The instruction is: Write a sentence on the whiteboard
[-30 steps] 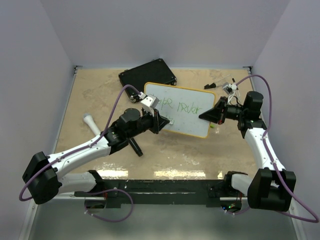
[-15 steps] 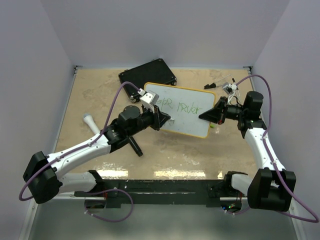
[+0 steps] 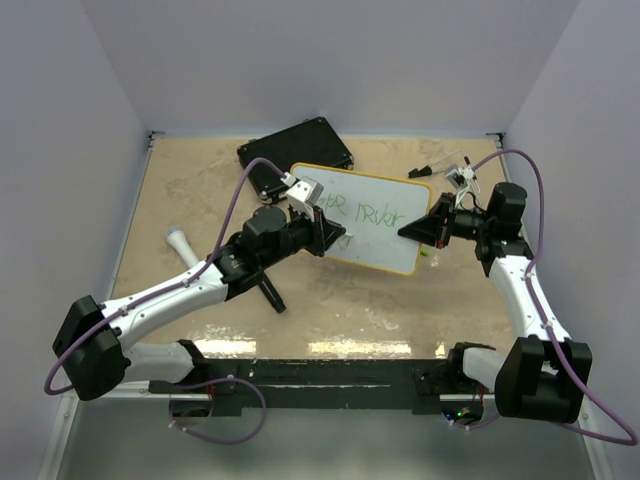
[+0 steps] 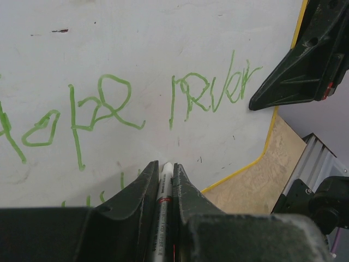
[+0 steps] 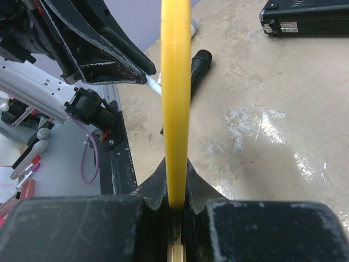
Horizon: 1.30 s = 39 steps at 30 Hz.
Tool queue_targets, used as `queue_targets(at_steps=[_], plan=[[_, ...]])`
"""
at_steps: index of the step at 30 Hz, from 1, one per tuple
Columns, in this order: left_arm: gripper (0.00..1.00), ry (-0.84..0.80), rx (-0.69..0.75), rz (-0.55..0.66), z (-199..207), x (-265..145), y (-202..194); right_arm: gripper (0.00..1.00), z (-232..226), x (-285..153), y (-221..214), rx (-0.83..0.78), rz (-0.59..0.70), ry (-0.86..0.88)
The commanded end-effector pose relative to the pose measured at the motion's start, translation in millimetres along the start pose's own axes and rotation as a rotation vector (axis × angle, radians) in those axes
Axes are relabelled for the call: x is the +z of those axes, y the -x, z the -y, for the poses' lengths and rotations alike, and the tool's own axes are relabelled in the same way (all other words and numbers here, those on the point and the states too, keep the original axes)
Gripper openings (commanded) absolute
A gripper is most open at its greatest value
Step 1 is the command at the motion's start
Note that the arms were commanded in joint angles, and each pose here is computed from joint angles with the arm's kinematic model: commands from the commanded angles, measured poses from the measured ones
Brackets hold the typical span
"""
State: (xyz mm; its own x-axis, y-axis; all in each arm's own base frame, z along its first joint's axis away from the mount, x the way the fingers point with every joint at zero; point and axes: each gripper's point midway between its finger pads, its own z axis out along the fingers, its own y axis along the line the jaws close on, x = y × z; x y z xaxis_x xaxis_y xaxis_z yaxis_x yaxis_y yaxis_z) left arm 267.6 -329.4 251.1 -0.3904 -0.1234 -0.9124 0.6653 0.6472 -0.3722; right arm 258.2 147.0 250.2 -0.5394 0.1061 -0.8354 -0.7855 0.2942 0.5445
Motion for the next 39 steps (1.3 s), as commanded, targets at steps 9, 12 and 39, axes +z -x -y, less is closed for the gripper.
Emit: queue_targets(at_steps=[9,12,39], plan=[[0.00,-0.048,-0.008,-0.012,9,4,-2,0.00,-26,-2,9,-0.081,-0.007,0.096],[0.00,-0.046,-0.020,-0.036,7,1,-12,0.00,-26,-2,9,-0.082,-0.007,0.098],[0.00,-0.111,-0.043,0.090,26,-37,27,0.00,-29,-3,10,-0.090,-0.005,0.098]])
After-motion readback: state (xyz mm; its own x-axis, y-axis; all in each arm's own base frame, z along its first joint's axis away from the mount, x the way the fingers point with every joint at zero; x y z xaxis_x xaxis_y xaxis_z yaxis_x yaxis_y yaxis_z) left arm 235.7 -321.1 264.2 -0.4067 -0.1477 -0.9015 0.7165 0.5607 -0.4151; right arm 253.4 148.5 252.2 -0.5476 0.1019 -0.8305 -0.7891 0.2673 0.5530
